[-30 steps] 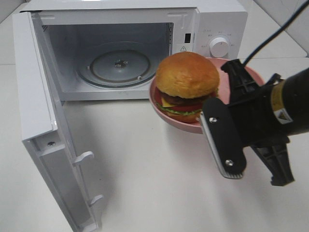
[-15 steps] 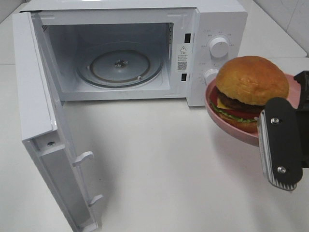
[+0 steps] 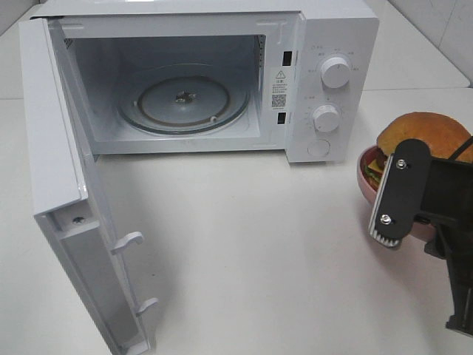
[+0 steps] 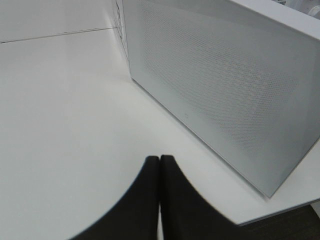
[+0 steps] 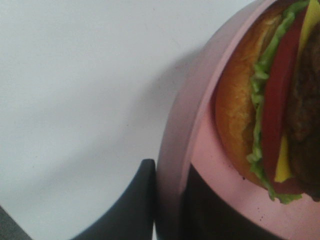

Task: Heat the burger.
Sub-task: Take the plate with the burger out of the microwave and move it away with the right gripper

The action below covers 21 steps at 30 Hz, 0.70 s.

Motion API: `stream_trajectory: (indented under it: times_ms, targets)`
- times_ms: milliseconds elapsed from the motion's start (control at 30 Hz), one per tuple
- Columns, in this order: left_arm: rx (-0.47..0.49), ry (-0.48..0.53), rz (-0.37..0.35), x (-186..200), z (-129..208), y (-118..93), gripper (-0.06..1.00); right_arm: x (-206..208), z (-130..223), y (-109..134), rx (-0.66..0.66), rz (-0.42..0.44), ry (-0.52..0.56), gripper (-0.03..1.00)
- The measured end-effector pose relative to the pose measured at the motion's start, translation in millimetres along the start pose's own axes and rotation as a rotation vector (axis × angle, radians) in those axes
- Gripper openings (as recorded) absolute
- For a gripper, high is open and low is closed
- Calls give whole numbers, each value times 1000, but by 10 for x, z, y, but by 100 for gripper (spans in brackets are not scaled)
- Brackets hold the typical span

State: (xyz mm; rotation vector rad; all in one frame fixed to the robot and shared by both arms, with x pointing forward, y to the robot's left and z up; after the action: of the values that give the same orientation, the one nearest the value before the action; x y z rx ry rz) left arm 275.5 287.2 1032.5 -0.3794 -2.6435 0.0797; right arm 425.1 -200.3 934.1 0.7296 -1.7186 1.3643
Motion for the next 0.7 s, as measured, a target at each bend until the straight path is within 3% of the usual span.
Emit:
stream_trajectory:
  times_ms: [67,167,400,567,700]
  targets:
    - [0,0,0,0,0,0,0,-159,13,-18,-45,13,64,9]
    - [0,0,0,0,0,0,0,-208,18,-26,-59,14,77,9]
    - [0,0,0,0,0,0,0,-709,134,-266,-329,-22,113,9]
    - [0,0,0,0,0,0,0,-899,150,-443,-383,-20,108,9]
    - [0,0,0,0,0,0,0,-1011,149,-410,-377,-45,116,9]
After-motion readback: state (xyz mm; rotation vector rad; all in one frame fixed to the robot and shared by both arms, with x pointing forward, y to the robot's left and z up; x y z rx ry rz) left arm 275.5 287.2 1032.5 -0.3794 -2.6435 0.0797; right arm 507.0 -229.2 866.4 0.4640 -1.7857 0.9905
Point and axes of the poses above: a point on each arm's last joint axis where the gripper is mounted, x pointing back along that axis away from the gripper, y along the wrist's bending axis when the last joint is at zero, z = x × y, the point moved 5 cm from there along -x, pointing out along that axis toward the gripper, and after that the axes turned 7 degrees about x, right-handed, at the moved point
